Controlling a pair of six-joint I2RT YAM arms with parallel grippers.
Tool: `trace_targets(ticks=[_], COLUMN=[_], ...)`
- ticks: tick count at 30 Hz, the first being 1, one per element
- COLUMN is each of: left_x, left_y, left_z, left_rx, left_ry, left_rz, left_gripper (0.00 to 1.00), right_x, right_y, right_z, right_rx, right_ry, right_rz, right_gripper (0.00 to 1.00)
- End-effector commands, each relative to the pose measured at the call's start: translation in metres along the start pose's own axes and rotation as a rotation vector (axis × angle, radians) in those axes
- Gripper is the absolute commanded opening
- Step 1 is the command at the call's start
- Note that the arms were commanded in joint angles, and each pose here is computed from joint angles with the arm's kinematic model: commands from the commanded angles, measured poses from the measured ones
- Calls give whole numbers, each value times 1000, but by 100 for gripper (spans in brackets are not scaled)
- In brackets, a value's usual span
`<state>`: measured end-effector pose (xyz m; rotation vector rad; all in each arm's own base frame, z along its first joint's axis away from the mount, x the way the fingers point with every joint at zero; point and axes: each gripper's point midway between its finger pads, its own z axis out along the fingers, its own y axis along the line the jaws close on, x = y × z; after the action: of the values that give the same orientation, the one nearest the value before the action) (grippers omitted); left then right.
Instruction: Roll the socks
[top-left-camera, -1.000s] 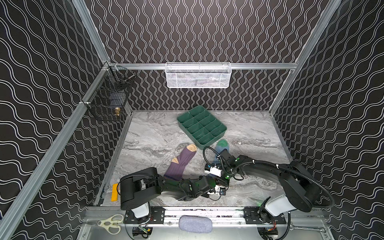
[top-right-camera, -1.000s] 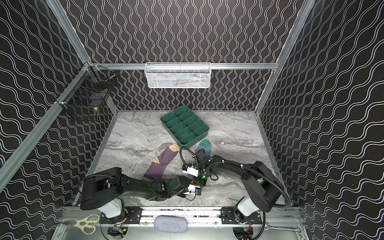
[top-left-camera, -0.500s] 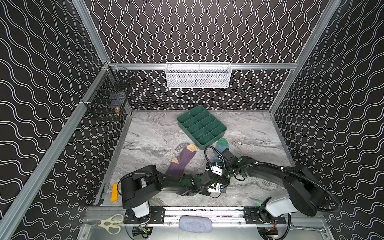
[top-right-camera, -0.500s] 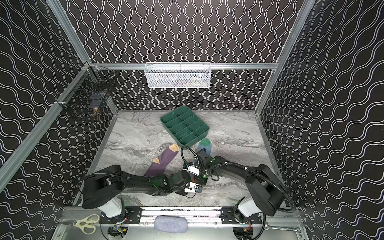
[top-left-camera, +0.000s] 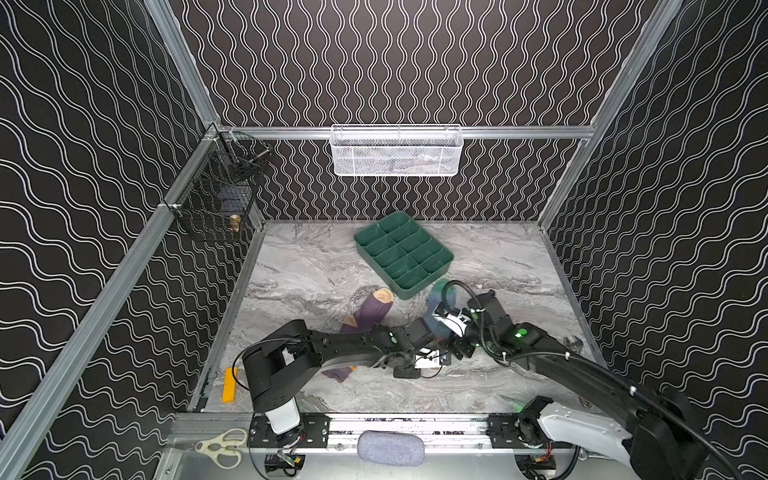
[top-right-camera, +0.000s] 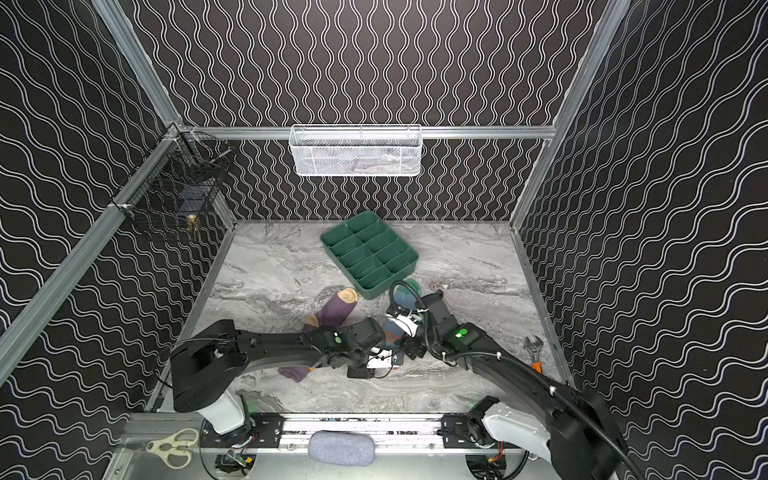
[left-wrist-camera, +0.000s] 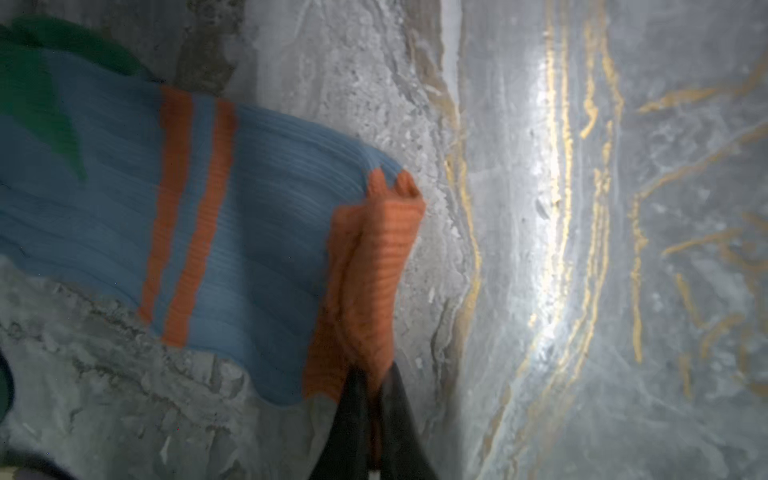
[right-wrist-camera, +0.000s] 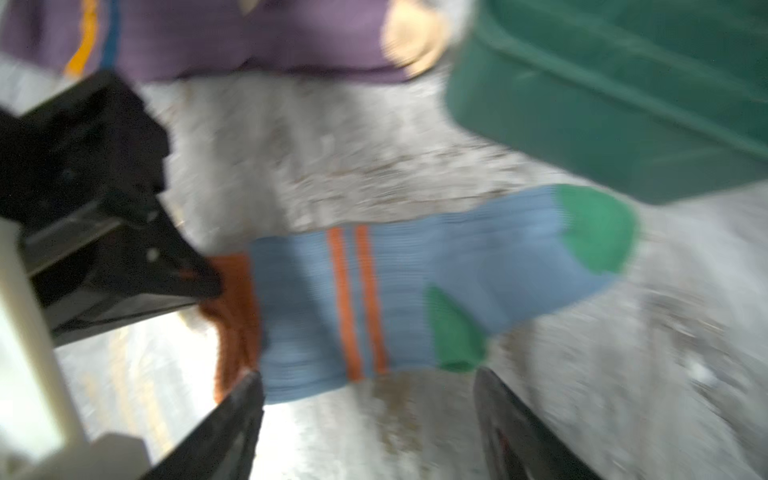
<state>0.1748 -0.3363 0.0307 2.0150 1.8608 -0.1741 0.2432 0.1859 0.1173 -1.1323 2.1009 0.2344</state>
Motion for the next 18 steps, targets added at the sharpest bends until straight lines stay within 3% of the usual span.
trace_targets(ticks=[1,6,8,10,12,15,18], left_x=[4,-4,-2,-3,-4,-3,1], left_y=[-15,-14,-11,-6,0,10,15], left_z=[-5,-7,-3,1,6,16,26], left_rx=[147,280,327,364,395,415,436], left_ry=[28,50,81,96,102,123,159], left_rz=[-98,-195,-246,-296,-347,-405,-438], left_gripper=[0,0,0,0,0,1,2], right_x=[-27,-32,-41,-55,-68,-53,-24], right_y=[-84,-169,-173,-157,-121,-55,-23], right_z=[-35,-127,-159,-172,-168,-146,-130], right_rx=[406,869,937,861,673,356,229], right_ry=[-155,-301,-359,-406,-427,-373,-314], right_rz=[145,370,357,246,61,-142,-250], right_gripper=[93,93,91,88,82,82,80])
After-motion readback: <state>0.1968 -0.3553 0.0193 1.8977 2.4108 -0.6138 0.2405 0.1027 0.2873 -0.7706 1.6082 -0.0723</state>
